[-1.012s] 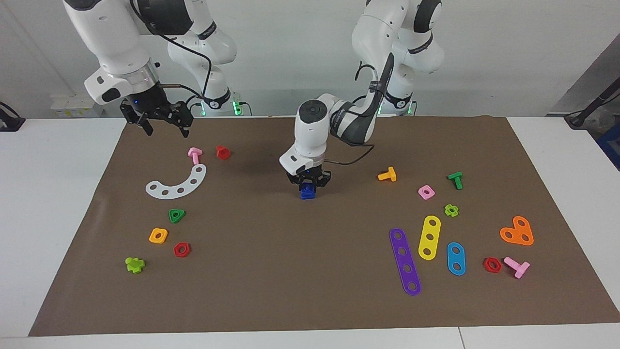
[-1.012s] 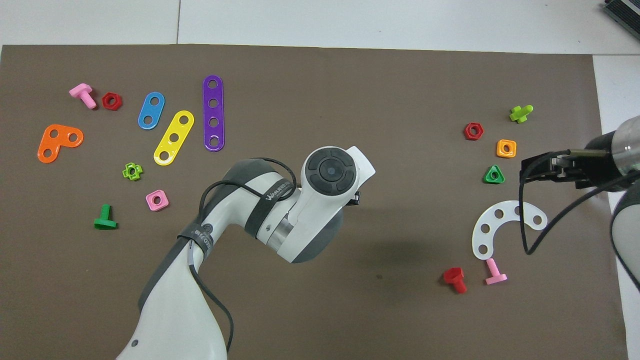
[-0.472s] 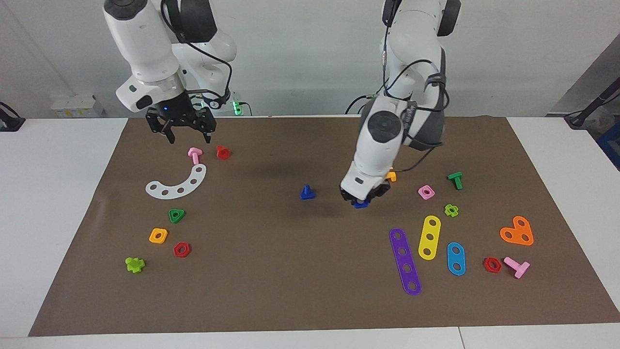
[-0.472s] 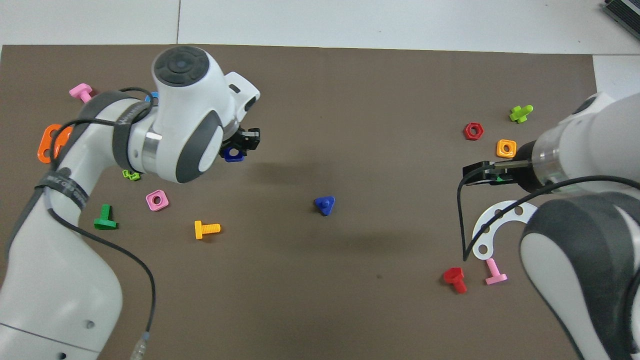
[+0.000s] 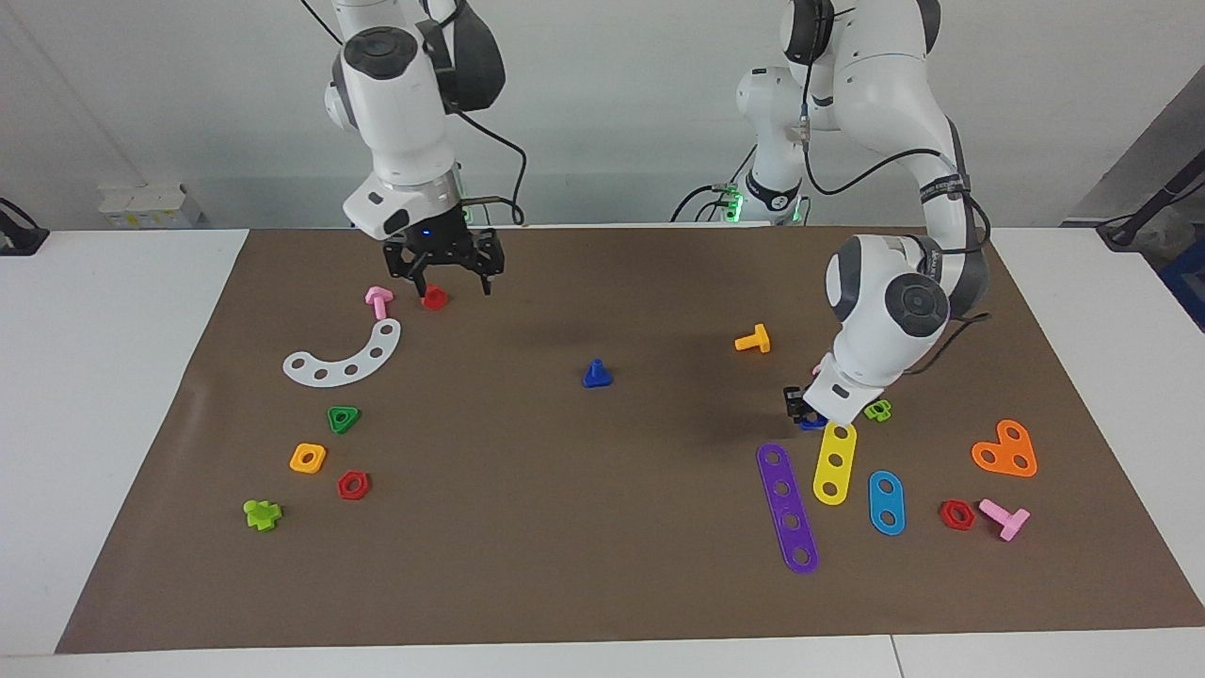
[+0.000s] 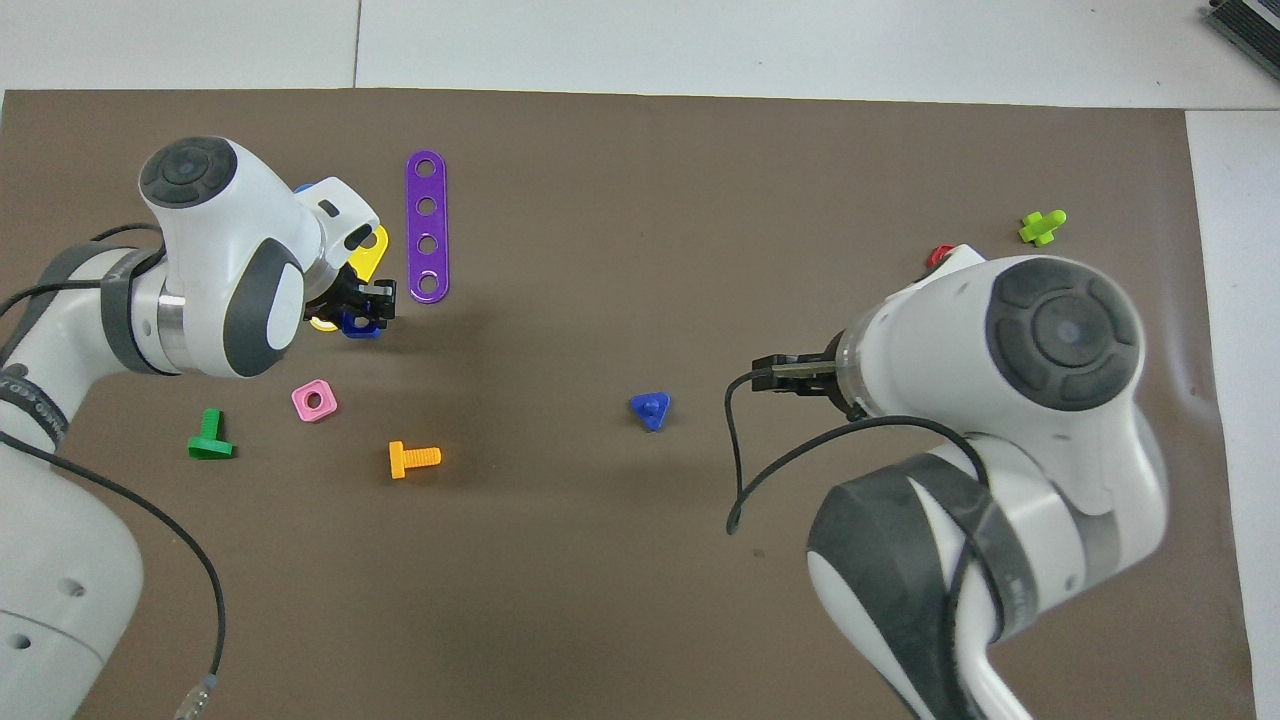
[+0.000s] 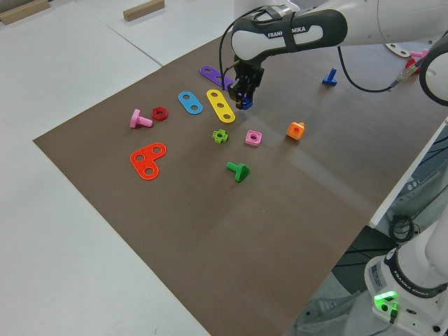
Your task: Unscrew and place screws in storage area
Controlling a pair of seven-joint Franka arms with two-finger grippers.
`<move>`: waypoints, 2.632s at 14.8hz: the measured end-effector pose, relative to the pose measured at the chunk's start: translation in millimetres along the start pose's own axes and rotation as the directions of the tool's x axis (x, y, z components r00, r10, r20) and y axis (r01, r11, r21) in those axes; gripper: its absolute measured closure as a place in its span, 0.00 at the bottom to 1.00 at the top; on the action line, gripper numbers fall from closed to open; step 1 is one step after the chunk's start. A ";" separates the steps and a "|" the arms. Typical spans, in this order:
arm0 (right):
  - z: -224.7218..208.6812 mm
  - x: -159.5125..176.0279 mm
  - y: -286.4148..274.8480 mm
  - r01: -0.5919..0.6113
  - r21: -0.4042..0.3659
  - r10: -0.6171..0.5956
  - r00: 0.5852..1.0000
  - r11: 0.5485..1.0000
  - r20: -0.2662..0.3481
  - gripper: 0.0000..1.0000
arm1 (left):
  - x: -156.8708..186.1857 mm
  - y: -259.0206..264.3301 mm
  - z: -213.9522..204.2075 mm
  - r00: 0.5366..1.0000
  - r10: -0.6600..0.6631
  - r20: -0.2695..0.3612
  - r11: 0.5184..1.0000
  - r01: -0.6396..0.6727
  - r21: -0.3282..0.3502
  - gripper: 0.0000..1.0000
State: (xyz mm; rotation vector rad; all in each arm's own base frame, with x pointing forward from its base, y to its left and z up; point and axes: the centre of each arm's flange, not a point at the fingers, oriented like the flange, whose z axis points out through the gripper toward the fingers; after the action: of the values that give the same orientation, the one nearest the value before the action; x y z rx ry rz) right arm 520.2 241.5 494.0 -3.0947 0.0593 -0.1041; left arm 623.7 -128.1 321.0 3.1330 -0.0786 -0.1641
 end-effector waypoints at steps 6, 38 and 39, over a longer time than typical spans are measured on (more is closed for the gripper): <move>113.9 -6.5 -88.0 -0.052 0.034 0.052 0.999 0.998 -0.015 0.06 | -21.7 29.2 3.3 1.000 0.016 0.013 1.000 -0.016 0.002 0.48; 114.9 41.4 98.0 -0.028 -0.112 0.024 0.999 0.993 -0.032 0.81 | -132.1 -130.3 -253.8 0.989 0.003 -0.148 1.000 0.001 0.022 0.00; 114.8 44.7 118.8 -0.012 -0.117 0.009 1.000 0.993 -0.025 0.81 | -134.0 -130.0 -253.2 0.991 0.003 -0.136 1.000 0.000 0.021 0.01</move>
State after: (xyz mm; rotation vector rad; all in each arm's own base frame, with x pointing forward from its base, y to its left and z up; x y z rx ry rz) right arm 568.3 126.1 377.2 -3.2102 0.0851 -0.1429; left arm 523.6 8.6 586.1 3.1545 -0.0824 0.0513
